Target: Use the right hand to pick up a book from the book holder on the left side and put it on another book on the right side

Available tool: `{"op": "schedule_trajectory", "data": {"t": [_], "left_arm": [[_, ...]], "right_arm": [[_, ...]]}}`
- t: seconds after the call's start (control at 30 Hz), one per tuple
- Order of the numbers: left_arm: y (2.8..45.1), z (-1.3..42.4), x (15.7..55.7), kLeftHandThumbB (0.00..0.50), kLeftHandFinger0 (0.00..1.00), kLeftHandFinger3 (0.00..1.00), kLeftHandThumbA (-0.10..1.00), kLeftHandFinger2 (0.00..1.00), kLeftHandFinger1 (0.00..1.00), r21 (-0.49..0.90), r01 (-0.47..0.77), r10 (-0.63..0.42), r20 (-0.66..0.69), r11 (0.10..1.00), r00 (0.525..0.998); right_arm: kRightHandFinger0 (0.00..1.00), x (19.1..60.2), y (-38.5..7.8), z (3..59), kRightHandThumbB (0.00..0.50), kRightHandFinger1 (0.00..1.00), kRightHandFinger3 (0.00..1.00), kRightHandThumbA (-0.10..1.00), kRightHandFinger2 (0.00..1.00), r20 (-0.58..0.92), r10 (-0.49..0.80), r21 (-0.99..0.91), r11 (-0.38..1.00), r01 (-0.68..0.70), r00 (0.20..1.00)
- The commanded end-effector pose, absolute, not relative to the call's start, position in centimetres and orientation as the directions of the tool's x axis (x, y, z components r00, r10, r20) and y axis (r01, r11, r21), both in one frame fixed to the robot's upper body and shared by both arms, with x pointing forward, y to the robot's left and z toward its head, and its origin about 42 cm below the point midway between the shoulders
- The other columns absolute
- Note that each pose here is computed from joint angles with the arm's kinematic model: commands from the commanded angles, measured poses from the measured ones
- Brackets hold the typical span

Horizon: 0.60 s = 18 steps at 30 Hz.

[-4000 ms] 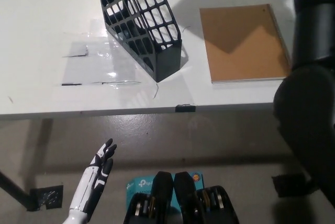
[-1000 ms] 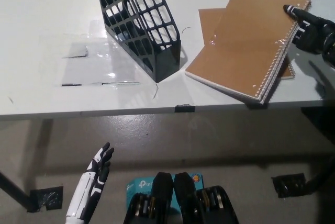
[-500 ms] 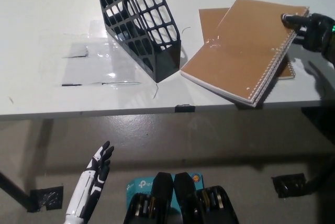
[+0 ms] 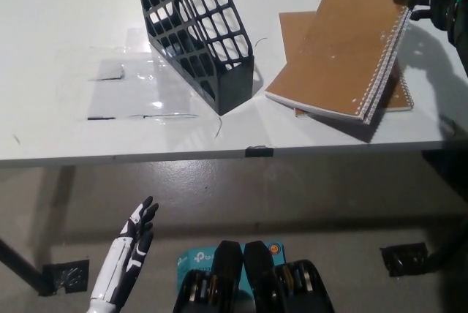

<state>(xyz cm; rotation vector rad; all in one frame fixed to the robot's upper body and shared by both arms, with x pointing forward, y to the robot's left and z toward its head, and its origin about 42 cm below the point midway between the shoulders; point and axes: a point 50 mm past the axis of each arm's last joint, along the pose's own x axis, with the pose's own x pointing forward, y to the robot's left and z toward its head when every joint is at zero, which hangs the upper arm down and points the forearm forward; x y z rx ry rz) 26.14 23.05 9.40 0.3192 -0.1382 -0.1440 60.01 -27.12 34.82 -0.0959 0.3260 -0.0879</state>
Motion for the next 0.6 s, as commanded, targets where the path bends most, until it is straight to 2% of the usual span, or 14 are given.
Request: {"op": "schedule_trajectory", "data": {"t": [0.0,0.03,0.07,0.13,0.17,0.2,0.27,0.37,0.43,0.57], "left_arm": [[23.3,10.5,26.1,0.048,1.00,1.00,1.00,1.00,1.00,0.361,0.135,-0.193,0.130,0.923,0.973],[23.3,10.6,26.2,0.047,1.00,1.00,1.00,1.00,1.00,0.365,0.136,-0.196,0.132,0.921,0.972],[23.3,10.7,26.2,0.041,1.00,1.00,1.00,1.00,1.00,0.373,0.139,-0.201,0.134,0.918,0.970],[23.3,10.8,26.2,0.044,1.00,1.00,1.00,1.00,1.00,0.374,0.139,-0.202,0.135,0.917,0.970],[23.3,10.7,26.1,0.046,1.00,1.00,1.00,1.00,1.00,0.372,0.139,-0.202,0.134,0.918,0.970],[23.3,10.8,26.1,0.045,1.00,1.00,1.00,1.00,1.00,0.368,0.139,-0.200,0.135,0.920,0.970],[23.4,10.8,26.1,0.047,1.00,1.00,1.00,1.00,1.00,0.366,0.139,-0.201,0.137,0.920,0.970],[23.5,10.8,26.2,0.053,1.00,1.00,1.00,1.00,1.00,0.370,0.135,-0.198,0.140,0.919,0.970],[23.5,10.9,26.2,0.047,1.00,1.00,1.00,1.00,1.00,0.374,0.132,-0.197,0.141,0.918,0.970],[23.4,10.8,26.2,0.054,1.00,1.00,1.00,1.00,1.00,0.361,0.126,-0.185,0.133,0.924,0.974]], "right_arm": [[1.00,60.8,-26.5,42.3,0.281,1.00,1.00,0.34,1.00,-0.085,-0.033,-0.107,0.994,0.024,0.996],[1.00,60.8,-26.6,42.2,0.285,1.00,1.00,0.35,1.00,-0.080,-0.028,-0.108,0.994,0.020,0.996],[1.00,60.8,-26.6,42.0,0.262,1.00,1.00,0.34,1.00,-0.081,-0.028,-0.121,0.992,0.018,0.996],[1.00,60.8,-26.7,41.4,0.280,1.00,1.00,0.28,1.00,-0.089,-0.027,-0.108,0.994,0.017,0.996],[1.00,60.7,-26.7,41.2,0.284,1.00,1.00,0.29,1.00,-0.090,-0.023,-0.107,0.994,0.013,0.996],[1.00,60.7,-26.8,41.0,0.296,1.00,1.00,0.31,1.00,-0.092,-0.017,-0.112,0.994,0.007,0.996],[1.00,60.7,-26.9,40.7,0.289,1.00,1.00,0.34,1.00,-0.101,-0.005,-0.105,0.994,-0.006,0.995],[1.00,60.7,-27.2,40.9,0.312,1.00,1.00,0.44,1.00,-0.100,0.001,-0.147,0.989,-0.016,0.995],[1.00,60.7,-27.4,41.1,0.264,1.00,1.00,0.46,1.00,-0.103,-0.001,-0.137,0.990,-0.013,0.995],[1.00,60.6,-28.0,41.2,0.265,1.00,1.00,0.45,1.00,-0.095,-0.013,-0.127,0.992,0.001,0.995]]}}
